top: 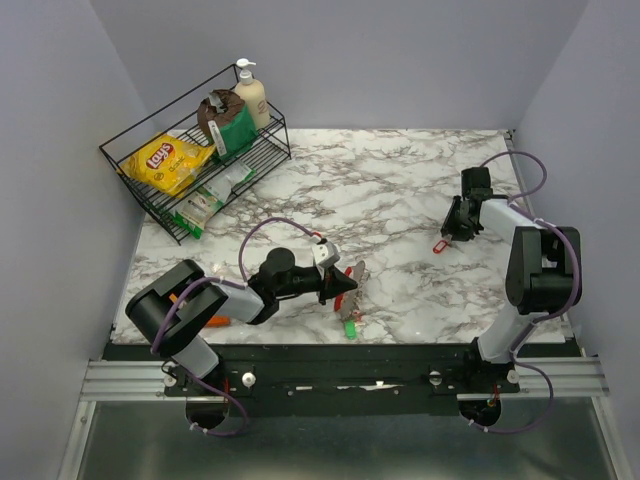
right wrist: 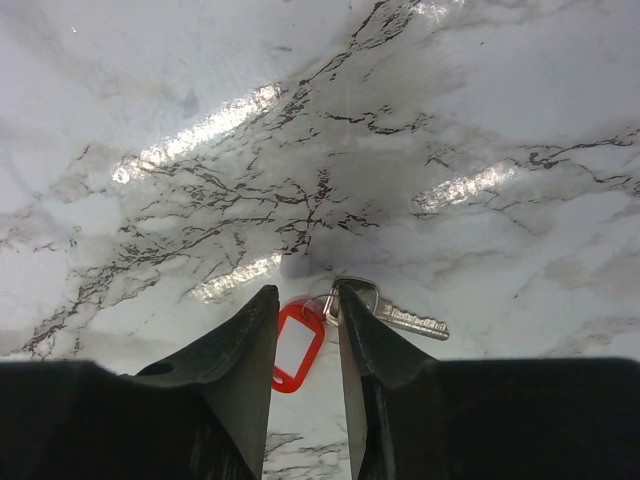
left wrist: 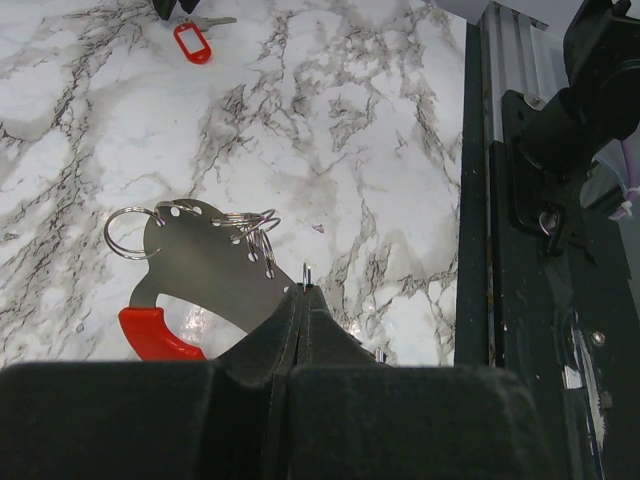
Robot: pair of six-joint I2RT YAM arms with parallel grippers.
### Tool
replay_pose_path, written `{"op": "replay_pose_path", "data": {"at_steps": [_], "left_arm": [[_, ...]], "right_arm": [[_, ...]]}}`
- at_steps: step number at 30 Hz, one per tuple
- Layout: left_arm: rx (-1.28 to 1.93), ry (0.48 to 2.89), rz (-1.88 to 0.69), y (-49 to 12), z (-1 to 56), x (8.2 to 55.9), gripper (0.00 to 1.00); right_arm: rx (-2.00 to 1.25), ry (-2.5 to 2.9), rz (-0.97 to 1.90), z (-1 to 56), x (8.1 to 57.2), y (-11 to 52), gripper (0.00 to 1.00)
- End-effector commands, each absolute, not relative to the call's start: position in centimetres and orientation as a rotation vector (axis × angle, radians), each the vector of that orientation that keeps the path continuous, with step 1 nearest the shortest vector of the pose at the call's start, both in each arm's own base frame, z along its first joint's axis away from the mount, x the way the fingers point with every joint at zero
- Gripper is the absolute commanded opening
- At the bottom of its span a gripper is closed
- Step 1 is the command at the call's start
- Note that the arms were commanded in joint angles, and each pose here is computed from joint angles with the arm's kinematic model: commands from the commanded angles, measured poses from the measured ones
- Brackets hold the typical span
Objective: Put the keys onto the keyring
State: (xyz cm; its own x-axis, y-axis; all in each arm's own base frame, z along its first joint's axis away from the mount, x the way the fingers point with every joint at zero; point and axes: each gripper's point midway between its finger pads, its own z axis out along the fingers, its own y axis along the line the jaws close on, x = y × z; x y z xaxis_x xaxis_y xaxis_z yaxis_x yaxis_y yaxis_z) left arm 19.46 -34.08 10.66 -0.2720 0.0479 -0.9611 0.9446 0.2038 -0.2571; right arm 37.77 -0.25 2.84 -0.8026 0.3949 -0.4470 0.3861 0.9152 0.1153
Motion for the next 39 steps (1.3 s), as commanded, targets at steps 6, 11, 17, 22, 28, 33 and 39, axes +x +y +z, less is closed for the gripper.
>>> {"op": "replay_pose_path", "data": {"at_steps": [6,11,17,22,28,33,39], "left_arm": [[0.997,1.481,-1.215,-34.2,12.3,19.4,0.0],[1.001,1.481,-1.212,-34.2,12.3,19.4,0.0],[1.002,1.486,-1.209,-34.1,12.3,19.4,0.0],[0.997,1.495,-1.201,-34.0,12.3,19.4,0.0],[0.994,1.504,-1.193,-33.9,12.3,19.6,0.0],[1.001,1.508,-1.182,-33.9,12.4,19.7,0.0],[0.998,1.517,-1.164,-33.8,12.3,19.9,0.0]], "right_arm": [[0.547,2.674,0.061,2.1,36.6,0.3,0.39],[0.545,2.701,0.069,1.9,36.1,0.5,0.38],[0.537,2.718,0.079,1.5,36.2,0.7,0.29],[0.507,2.728,0.174,1.6,37.2,1.9,0.05],[0.478,2.709,0.218,2.5,37.0,2.4,0.01],[0.438,2.677,0.279,4.0,36.7,3.3,0.01],[0.294,2.655,0.469,6.1,35.7,7.2,0.01]]}}
